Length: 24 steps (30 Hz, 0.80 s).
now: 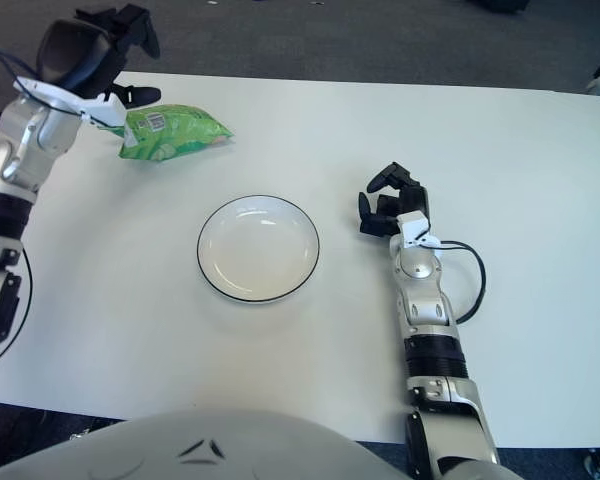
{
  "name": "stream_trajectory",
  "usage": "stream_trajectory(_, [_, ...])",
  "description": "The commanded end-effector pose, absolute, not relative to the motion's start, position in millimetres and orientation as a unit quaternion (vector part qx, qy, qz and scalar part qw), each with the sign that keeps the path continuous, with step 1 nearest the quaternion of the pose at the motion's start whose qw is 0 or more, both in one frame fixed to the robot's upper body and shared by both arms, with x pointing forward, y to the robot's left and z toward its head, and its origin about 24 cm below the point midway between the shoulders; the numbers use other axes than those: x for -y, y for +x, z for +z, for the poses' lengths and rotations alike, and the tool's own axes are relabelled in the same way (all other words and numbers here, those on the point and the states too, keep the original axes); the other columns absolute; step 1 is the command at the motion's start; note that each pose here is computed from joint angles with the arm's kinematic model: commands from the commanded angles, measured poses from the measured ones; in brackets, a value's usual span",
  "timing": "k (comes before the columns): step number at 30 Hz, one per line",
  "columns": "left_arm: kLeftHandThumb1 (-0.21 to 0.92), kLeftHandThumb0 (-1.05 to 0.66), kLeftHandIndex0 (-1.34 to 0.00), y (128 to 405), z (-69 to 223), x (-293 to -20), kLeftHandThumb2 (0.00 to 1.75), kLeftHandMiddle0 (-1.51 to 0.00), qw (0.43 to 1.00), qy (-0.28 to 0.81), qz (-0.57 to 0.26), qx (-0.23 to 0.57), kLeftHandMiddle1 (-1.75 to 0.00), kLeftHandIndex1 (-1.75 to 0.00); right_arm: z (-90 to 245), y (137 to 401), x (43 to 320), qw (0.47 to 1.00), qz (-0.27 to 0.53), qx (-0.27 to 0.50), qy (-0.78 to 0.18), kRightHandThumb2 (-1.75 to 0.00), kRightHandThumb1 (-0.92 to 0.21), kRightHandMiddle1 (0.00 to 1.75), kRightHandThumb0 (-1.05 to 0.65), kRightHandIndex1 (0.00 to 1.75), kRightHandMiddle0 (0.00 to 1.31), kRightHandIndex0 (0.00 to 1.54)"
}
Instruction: Put the snack into the plate.
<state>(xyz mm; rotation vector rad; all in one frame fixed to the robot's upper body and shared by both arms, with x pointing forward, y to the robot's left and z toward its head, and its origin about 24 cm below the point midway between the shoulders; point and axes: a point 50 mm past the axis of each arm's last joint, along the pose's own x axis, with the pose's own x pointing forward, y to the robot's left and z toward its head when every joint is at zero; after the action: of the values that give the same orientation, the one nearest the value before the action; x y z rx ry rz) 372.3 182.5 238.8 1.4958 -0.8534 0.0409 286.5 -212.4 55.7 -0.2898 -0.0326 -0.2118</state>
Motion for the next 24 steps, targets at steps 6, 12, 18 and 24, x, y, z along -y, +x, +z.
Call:
stream_trajectory(6, [0.8, -0.6, -0.02, 396.0, 221.5, -185.9, 0.68, -0.22, 0.631, 0.698, 0.015, 0.337, -1.27, -1.29, 5.7, 265.0, 208.7, 0.979, -0.095, -0.103, -0.151, -1.34, -0.3, 1.75, -0.49, 1.75, 0.63, 1.22])
stream_trajectory(12, [0.9, -0.77, 0.0, 406.1, 208.5, -183.0, 0.6, -0.19, 0.649, 0.706, 0.005, 0.284, -1.2, -1.03, 5.7, 265.0, 208.3, 0.977, -0.09, -0.104, -0.165, -1.33, -0.3, 1.75, -0.49, 1.75, 0.62, 1.19])
stream_trajectory(18, [0.92, -0.89, 0.0, 413.9, 194.3, -176.1, 0.71, -0.11, 0.665, 0.713, -0.007, 0.223, -1.05, -0.81, 4.8, 265.5, 208.2, 0.976, -0.083, -0.107, -0.171, -1.32, -0.31, 1.75, -0.48, 1.75, 0.62, 1.19])
stream_trajectory(24, [0.92, -0.97, 0.0, 415.3, 179.4, -170.8, 0.82, -0.05, 0.665, 0.721, -0.019, 0.194, -0.77, -0.67, 3.0, 265.8, 209.2, 0.975, -0.081, -0.109, -0.173, -1.31, -0.32, 1.75, -0.48, 1.75, 0.61, 1.21])
